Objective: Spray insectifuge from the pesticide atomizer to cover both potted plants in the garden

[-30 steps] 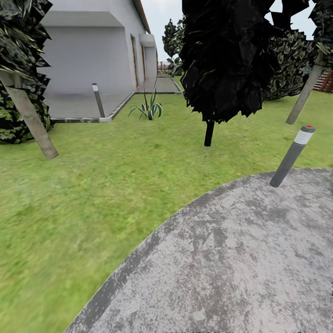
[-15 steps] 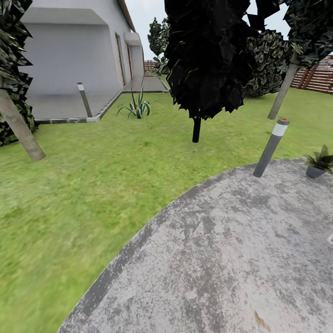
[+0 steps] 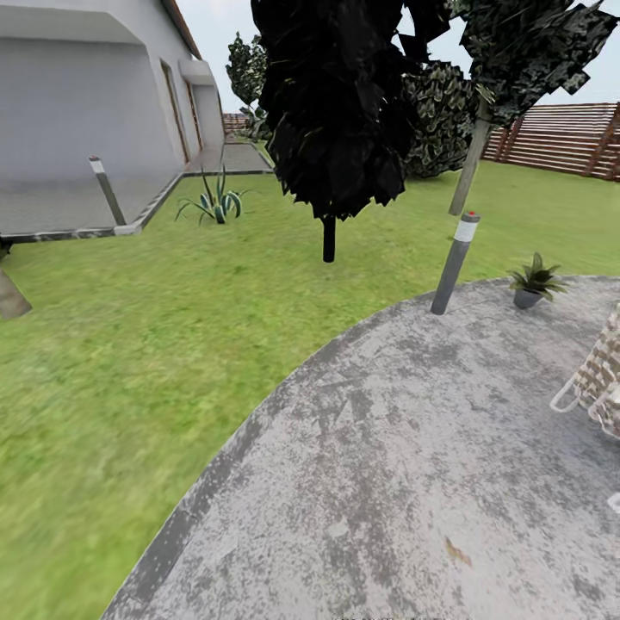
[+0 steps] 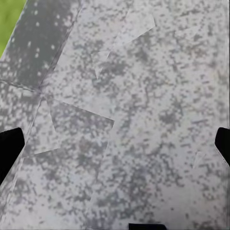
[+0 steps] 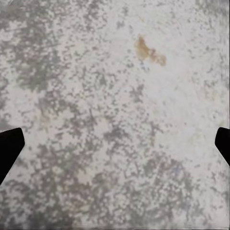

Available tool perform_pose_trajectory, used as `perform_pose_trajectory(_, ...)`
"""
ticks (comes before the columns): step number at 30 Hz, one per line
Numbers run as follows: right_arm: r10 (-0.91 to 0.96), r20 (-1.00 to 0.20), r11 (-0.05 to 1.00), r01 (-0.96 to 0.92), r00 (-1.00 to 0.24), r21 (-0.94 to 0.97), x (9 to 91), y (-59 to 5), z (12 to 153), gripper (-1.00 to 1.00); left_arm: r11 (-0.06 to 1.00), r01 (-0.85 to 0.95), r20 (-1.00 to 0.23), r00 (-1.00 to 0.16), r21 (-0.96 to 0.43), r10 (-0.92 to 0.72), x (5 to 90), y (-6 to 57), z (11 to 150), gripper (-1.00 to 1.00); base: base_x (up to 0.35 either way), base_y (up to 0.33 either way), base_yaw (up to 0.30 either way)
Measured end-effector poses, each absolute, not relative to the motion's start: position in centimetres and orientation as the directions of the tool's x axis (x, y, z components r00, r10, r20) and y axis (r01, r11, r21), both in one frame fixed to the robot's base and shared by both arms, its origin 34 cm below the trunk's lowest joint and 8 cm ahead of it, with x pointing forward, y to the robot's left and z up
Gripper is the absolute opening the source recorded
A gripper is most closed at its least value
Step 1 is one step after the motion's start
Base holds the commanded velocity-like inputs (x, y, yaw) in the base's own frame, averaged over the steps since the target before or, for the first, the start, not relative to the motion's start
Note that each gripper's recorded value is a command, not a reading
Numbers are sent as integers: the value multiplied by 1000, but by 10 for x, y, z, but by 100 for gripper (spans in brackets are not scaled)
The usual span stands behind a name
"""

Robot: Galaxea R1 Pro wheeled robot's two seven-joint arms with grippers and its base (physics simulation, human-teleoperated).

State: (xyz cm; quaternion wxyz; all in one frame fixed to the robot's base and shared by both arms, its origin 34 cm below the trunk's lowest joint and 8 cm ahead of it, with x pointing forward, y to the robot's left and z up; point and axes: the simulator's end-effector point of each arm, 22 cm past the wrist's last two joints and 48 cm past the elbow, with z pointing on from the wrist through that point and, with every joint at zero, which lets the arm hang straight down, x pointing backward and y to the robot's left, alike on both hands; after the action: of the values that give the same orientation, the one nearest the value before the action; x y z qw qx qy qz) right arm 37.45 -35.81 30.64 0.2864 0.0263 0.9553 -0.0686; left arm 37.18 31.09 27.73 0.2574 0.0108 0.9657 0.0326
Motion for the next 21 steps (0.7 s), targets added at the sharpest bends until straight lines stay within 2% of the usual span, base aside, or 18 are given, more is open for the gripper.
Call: perform_pose_trajectory(21, 11, -551, 989, 90, -835, -116, 371, -358, 289, 100, 998, 5, -497, -867, 68, 39, 368, 311, 260, 100, 0, 0, -295)
